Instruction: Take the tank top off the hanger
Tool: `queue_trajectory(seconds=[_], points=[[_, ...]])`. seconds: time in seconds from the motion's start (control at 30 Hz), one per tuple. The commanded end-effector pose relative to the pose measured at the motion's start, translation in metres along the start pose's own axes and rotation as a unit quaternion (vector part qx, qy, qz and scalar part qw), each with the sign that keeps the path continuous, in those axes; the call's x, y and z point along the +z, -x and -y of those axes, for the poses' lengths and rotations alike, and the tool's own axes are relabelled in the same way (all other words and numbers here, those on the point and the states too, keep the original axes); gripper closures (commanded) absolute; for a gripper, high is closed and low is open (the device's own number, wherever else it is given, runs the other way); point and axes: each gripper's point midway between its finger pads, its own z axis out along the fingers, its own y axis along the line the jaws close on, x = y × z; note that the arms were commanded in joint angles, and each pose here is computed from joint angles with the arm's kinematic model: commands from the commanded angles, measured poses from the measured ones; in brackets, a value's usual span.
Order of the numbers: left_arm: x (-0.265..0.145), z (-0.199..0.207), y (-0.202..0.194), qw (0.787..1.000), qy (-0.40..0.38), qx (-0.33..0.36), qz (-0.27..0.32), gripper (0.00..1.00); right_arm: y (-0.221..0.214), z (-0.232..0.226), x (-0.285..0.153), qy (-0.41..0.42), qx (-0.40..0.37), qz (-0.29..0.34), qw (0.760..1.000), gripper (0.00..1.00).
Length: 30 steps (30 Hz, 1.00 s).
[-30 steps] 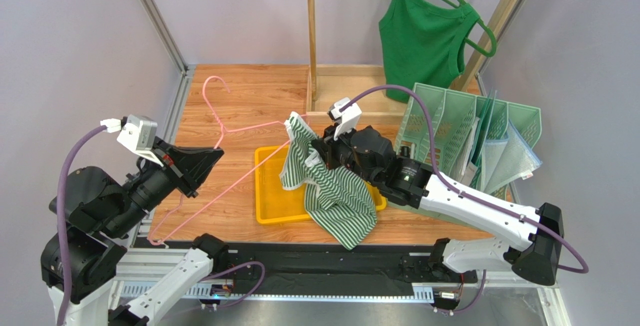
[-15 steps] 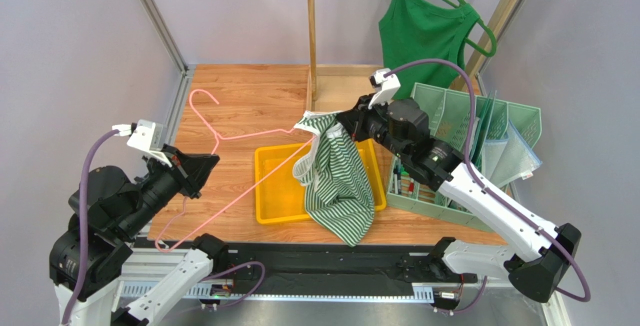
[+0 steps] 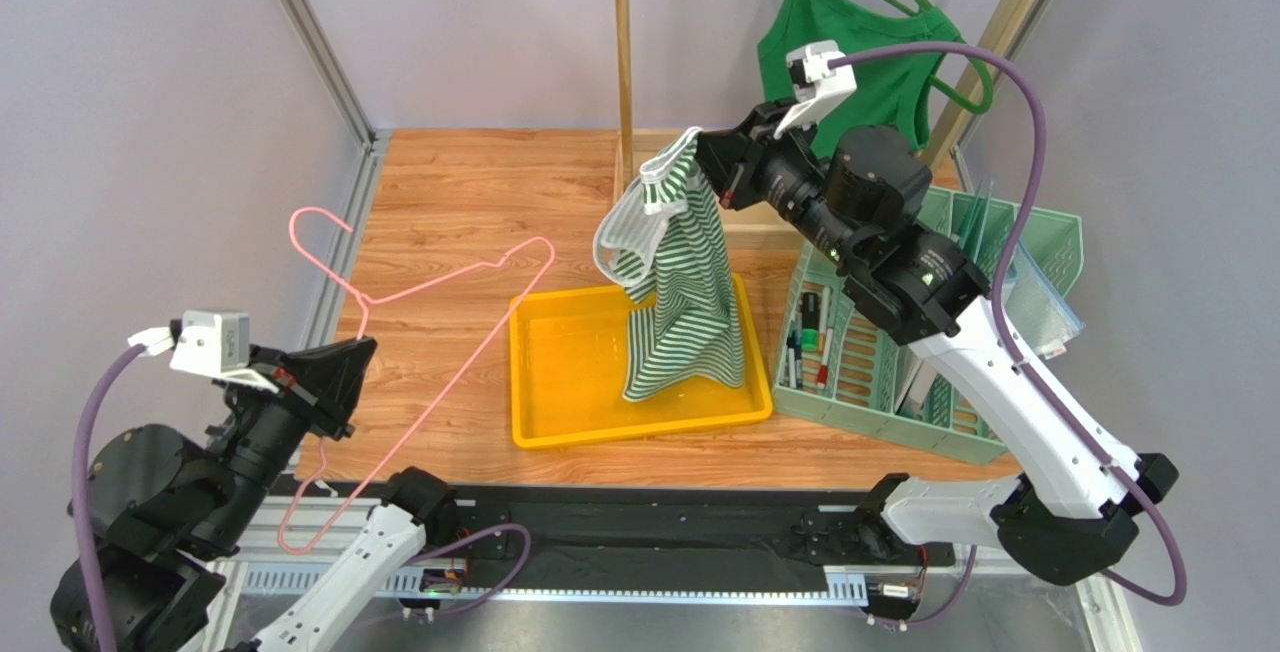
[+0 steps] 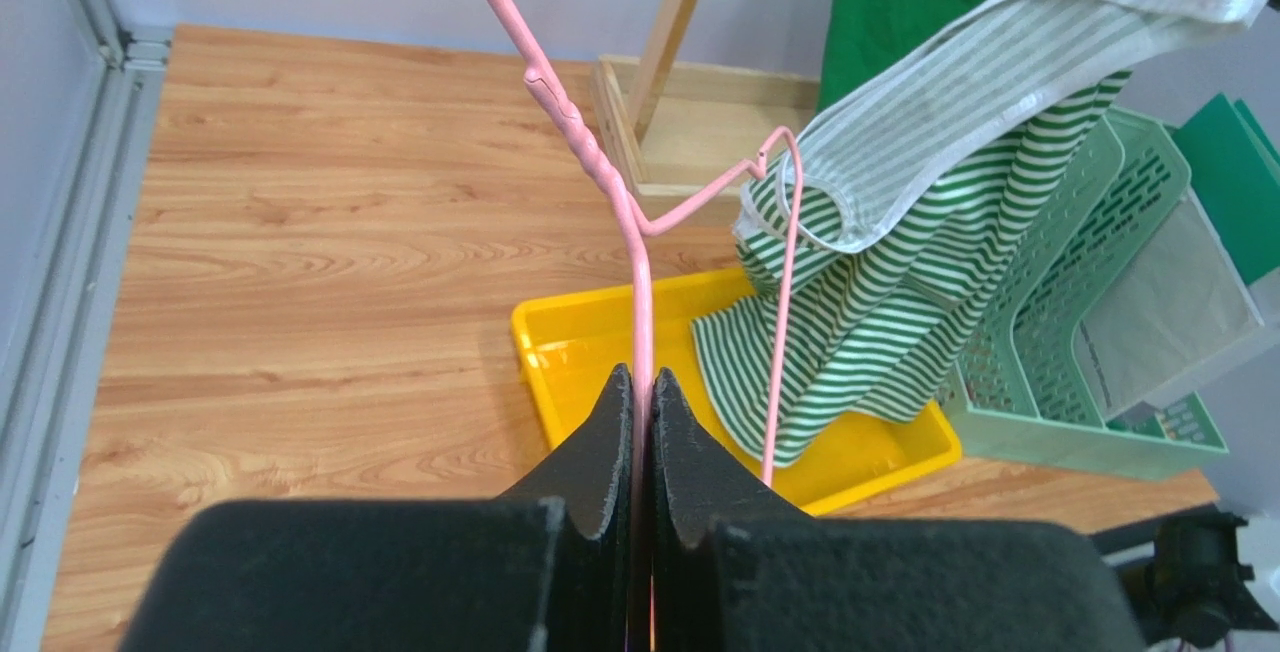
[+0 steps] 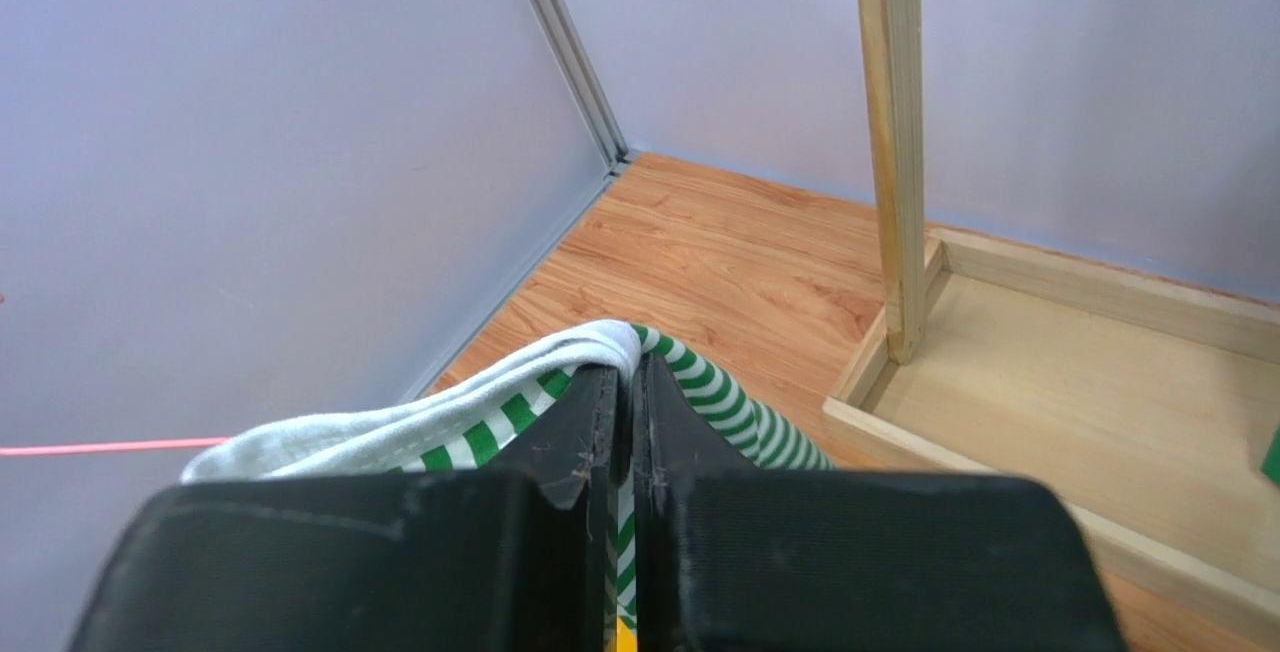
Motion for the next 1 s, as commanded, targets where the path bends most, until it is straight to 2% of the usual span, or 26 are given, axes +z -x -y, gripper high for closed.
queue_trajectory(seconds=[0.0, 0.2, 0.3, 0.5, 0.53, 0.7, 0.83, 0.97], points=[[-0.013, -0.01, 0.013, 0.999, 0.025, -0.01, 0.038, 1.0, 0.033, -0.035, 0.004, 0.073, -0.009, 0.019, 0.997, 1.0], [-0.024, -0.02, 0.013, 0.998, 0.045, -0.01, 0.049, 1.0, 0.072, -0.085, -0.013, 0.185, -0.016, 0.025, 0.982, 1.0], [-0.029, -0.023, 0.014, 0.997, 0.048, -0.01, 0.053, 1.0, 0.07, -0.105, -0.026, 0.248, -0.042, 0.009, 0.968, 1.0], [-0.034, -0.02, 0.015, 0.997, 0.039, -0.014, 0.059, 1.0, 0.02, -0.111, -0.032, 0.315, -0.082, -0.056, 0.944, 1.0], [-0.035, -0.02, 0.016, 0.997, 0.038, -0.016, 0.061, 1.0, 0.0, -0.107, -0.031, 0.319, -0.085, -0.074, 0.941, 1.0], [-0.037, -0.02, 0.015, 0.997, 0.035, -0.017, 0.062, 1.0, -0.039, -0.102, -0.023, 0.362, -0.083, -0.101, 0.923, 1.0], [-0.038, -0.02, 0.015, 0.997, 0.036, -0.014, 0.062, 1.0, -0.075, -0.076, 0.012, 0.339, -0.067, -0.134, 0.929, 1.0], [-0.037, -0.023, 0.014, 0.997, 0.042, -0.013, 0.06, 1.0, -0.114, -0.043, 0.057, 0.263, -0.059, -0.167, 0.948, 1.0]])
